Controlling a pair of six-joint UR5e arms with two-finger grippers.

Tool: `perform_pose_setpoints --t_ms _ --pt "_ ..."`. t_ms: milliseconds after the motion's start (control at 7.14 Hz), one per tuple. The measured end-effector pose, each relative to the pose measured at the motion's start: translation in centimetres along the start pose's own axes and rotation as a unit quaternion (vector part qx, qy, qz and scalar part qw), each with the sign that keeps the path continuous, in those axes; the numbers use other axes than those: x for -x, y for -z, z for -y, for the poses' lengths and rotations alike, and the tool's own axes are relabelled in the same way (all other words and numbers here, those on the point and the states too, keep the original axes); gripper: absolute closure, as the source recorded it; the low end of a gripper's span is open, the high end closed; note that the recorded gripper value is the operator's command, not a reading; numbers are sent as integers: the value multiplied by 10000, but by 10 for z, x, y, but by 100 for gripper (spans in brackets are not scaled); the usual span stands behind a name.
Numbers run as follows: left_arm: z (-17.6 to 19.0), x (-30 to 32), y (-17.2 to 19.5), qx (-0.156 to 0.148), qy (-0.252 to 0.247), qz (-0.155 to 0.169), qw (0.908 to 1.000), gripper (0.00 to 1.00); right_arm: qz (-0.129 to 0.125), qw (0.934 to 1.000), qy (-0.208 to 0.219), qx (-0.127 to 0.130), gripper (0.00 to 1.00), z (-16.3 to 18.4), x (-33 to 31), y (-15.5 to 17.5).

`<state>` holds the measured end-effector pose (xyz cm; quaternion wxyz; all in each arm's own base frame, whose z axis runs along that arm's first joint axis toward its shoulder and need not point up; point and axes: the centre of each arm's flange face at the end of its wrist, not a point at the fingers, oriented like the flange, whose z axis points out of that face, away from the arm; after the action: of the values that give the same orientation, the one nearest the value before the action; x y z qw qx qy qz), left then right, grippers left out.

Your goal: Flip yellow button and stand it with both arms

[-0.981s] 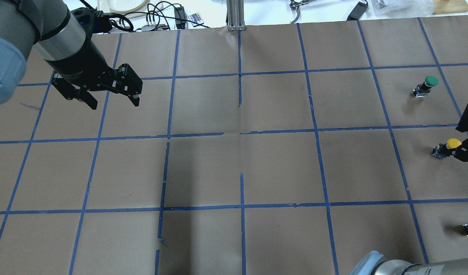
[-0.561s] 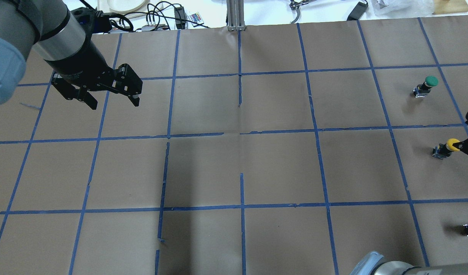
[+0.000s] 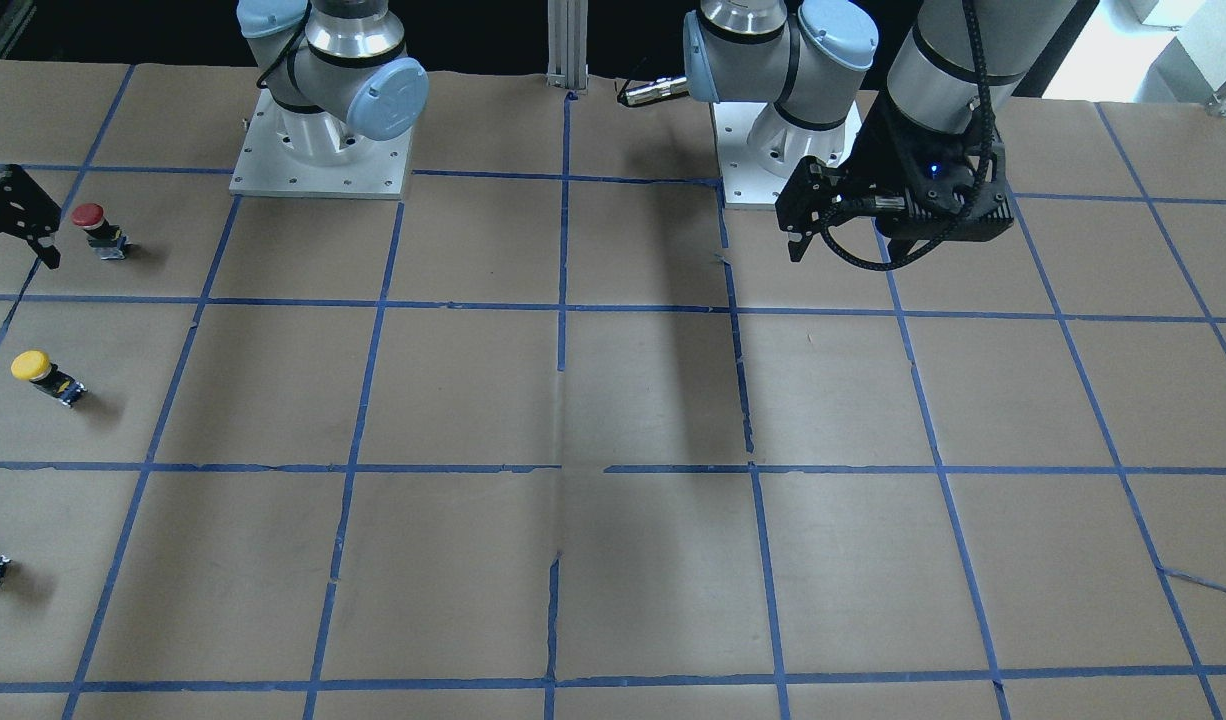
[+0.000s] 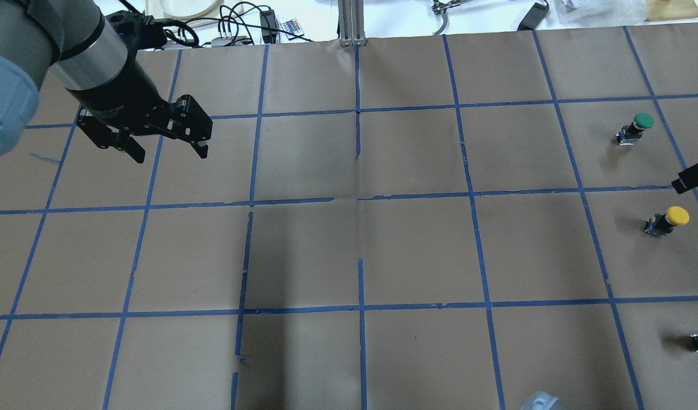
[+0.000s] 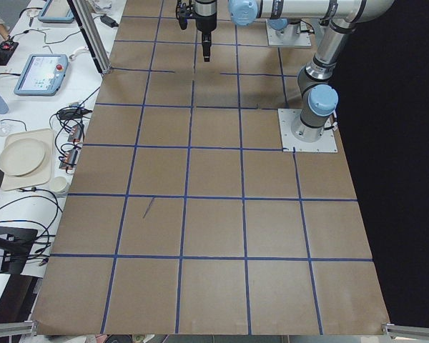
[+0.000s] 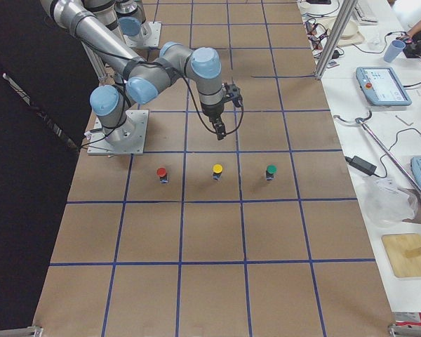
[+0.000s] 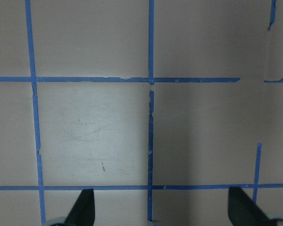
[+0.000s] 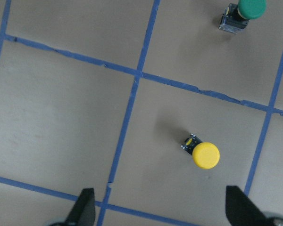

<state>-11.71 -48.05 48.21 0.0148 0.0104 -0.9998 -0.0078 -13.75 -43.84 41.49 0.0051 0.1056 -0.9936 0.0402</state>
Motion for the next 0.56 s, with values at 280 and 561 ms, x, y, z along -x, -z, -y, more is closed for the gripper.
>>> perform_pose_setpoints --t_ms 280,561 --pt "1 1 1 -14 -13 2 10000 1 117 9911 -1269 384 1 32 79 37" --pt "1 1 2 -15 -19 2 10000 0 106 9802 -1913 505 0 41 170 58"
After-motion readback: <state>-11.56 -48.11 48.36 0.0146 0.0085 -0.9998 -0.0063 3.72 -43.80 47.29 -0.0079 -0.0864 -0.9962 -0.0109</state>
